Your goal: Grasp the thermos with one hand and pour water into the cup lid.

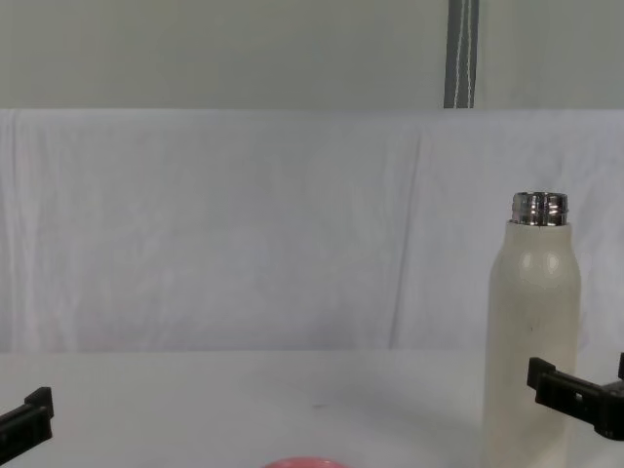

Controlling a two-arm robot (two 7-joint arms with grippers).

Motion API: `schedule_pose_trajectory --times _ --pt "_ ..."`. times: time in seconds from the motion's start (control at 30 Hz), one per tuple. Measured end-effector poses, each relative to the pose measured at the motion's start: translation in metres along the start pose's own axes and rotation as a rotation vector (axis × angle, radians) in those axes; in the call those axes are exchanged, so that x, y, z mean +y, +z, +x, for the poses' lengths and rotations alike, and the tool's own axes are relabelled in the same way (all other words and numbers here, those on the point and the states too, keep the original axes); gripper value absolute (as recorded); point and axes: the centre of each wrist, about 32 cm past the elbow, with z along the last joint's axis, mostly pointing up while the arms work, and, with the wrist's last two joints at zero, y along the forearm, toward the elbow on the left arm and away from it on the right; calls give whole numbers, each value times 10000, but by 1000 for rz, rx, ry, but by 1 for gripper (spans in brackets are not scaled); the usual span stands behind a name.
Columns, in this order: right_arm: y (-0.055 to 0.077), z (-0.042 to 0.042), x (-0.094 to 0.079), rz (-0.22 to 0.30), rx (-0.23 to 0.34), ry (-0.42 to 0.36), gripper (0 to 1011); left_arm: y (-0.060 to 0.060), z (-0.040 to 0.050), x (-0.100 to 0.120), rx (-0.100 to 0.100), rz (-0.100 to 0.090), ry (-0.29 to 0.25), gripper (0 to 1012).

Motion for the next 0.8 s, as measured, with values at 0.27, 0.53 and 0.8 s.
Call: schedule_pose_trajectory --times 0.27,0.53,0.8 --pt "29 88 138 -5 -9 16 1000 0 0 0 0 0 0 1001" --pt "-3 155 250 -18 -12 13 1000 0 0 0 0 0 0 1001" --pt "-38 189 333 -27 -14 11 1000 0 0 0 0 0 0 1001"
